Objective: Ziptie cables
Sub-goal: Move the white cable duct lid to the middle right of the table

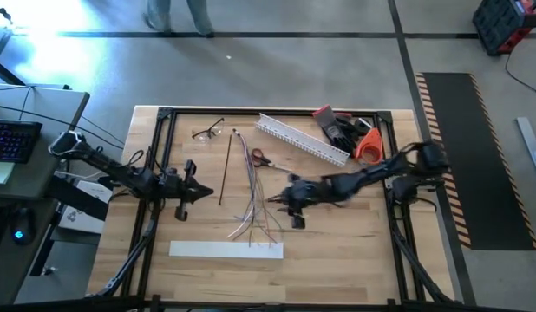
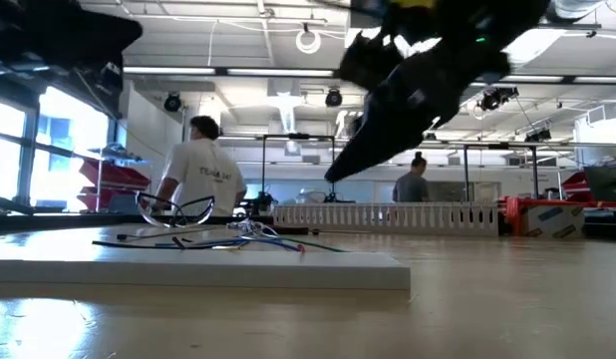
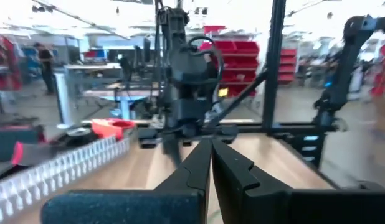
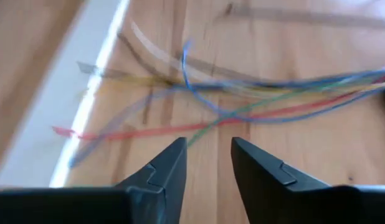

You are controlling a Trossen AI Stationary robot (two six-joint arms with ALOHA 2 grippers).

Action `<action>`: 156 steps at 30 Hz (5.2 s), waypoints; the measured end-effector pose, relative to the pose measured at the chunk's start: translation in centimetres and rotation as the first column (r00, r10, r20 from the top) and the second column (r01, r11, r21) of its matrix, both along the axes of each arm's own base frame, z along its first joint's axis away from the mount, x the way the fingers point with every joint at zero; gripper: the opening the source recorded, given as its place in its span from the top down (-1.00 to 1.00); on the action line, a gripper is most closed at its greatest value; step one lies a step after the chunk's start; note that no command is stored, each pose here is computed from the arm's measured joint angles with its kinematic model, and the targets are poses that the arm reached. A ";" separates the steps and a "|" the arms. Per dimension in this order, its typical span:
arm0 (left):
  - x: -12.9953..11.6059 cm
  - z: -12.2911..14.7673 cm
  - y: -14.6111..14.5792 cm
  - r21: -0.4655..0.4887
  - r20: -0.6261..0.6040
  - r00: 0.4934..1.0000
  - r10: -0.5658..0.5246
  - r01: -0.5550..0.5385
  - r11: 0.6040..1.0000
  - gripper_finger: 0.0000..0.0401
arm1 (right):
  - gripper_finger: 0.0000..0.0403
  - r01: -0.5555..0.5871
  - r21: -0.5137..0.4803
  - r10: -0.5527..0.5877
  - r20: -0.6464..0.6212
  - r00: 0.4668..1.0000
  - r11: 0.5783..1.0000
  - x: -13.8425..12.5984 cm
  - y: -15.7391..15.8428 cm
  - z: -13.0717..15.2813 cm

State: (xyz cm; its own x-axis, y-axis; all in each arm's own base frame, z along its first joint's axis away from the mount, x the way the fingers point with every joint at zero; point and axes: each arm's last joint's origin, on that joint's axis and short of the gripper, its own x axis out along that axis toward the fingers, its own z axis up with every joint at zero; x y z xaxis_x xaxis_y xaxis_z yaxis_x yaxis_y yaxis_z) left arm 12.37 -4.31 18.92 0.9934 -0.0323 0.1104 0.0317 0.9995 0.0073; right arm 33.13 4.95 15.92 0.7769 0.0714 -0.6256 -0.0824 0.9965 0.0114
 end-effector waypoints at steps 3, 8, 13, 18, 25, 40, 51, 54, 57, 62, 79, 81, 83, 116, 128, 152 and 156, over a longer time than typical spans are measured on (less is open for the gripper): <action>2.1 1.5 -0.8 0.023 -0.043 0.998 0.046 -0.045 0.999 1.00 | 0.46 0.060 -0.014 -0.057 0.126 0.990 0.998 -2.2 0.7 0.4; 6.5 4.3 -2.6 0.190 -0.045 0.999 -0.030 0.038 0.981 1.00 | 0.46 0.112 -0.014 -0.106 0.238 0.966 0.994 -4.7 1.0 -0.1; 10.9 7.0 -4.0 0.143 -0.142 0.990 -0.027 0.048 0.989 0.90 | 0.46 0.101 0.032 -0.106 0.272 0.957 0.994 -5.9 1.5 -1.0; 13.8 7.7 -5.0 0.113 -0.518 0.855 0.021 0.043 0.993 0.55 | 0.46 0.070 0.017 -0.072 0.251 0.965 0.997 -6.4 2.3 -1.5; 14.4 5.3 -8.3 -0.111 -0.813 0.571 -0.111 0.035 0.993 -0.03 | 0.46 0.069 -0.052 -0.052 0.278 0.959 0.996 -6.6 3.1 -1.4; 7.6 -1.2 -18.1 0.021 -0.824 0.553 0.127 -0.194 0.981 -0.35 | 0.46 0.099 -0.031 -0.083 0.334 0.939 0.995 -6.3 2.9 -0.8; 3.1 -6.5 -16.2 -0.081 -0.718 0.683 0.136 -0.276 0.958 -0.42 | 0.46 0.140 0.005 -0.133 0.360 0.923 0.990 -5.9 2.1 -0.5; 3.1 -7.4 -15.6 -0.107 -0.702 0.706 0.096 -0.238 0.965 -0.44 | 0.46 0.158 0.023 -0.156 0.359 0.920 0.987 -5.8 1.8 -0.5; 2.9 -8.1 -15.3 -0.140 -0.681 0.731 0.046 -0.193 0.971 -0.45 | 0.46 0.176 0.039 -0.178 0.358 0.917 0.984 -5.8 1.4 -0.5; 2.7 -9.5 -15.0 -0.120 -0.681 0.732 0.005 -0.118 0.986 -0.46 | 0.46 0.184 0.041 -0.186 0.358 0.915 0.982 -5.7 1.2 -0.5; 3.3 -13.3 -15.1 -0.019 -0.667 0.738 0.105 -0.158 0.987 -0.13 | 0.46 0.184 0.049 -0.189 0.357 0.915 0.982 -5.7 1.2 -0.5; 3.6 -13.3 -15.0 -0.024 -0.668 0.736 0.109 -0.167 0.986 -0.04 | 0.46 0.169 0.054 -0.177 0.355 0.918 0.984 -5.7 1.3 -0.5; 3.9 -13.2 -14.9 -0.029 -0.667 0.738 0.102 -0.162 0.986 -0.04 | 0.46 0.151 0.059 -0.162 0.356 0.920 0.987 -5.7 1.4 -0.5; 7.8 -7.0 -13.5 -0.123 -0.665 0.727 -0.172 0.121 0.985 0.15 | 0.46 -0.150 0.007 0.139 0.334 0.932 0.989 -2.8 5.4 4.1; 5.8 -6.1 -18.6 0.016 -0.761 0.649 -0.008 0.032 0.999 -0.11 | 0.06 -0.246 0.048 0.208 0.394 0.895 0.968 -1.3 9.9 0.6; 10.4 -9.0 -17.2 0.136 -0.595 0.775 0.212 -0.163 0.977 0.04 | -0.45 -0.192 -0.054 0.195 0.055 0.979 0.980 9.0 10.2 -4.9; 10.1 -6.1 -18.2 0.105 -0.520 0.835 0.181 -0.148 0.983 0.08 | -0.45 -0.122 -0.061 0.125 0.052 0.991 0.991 8.9 10.2 -4.9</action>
State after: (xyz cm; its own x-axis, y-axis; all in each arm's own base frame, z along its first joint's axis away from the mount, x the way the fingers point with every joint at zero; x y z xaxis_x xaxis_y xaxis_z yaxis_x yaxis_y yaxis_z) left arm 22.49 -22.54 12.77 0.8925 0.1469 -0.4264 -0.1177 0.9886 0.0942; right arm 42.03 15.11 10.98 0.7981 0.1338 -0.5875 -0.2035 0.9776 -0.0538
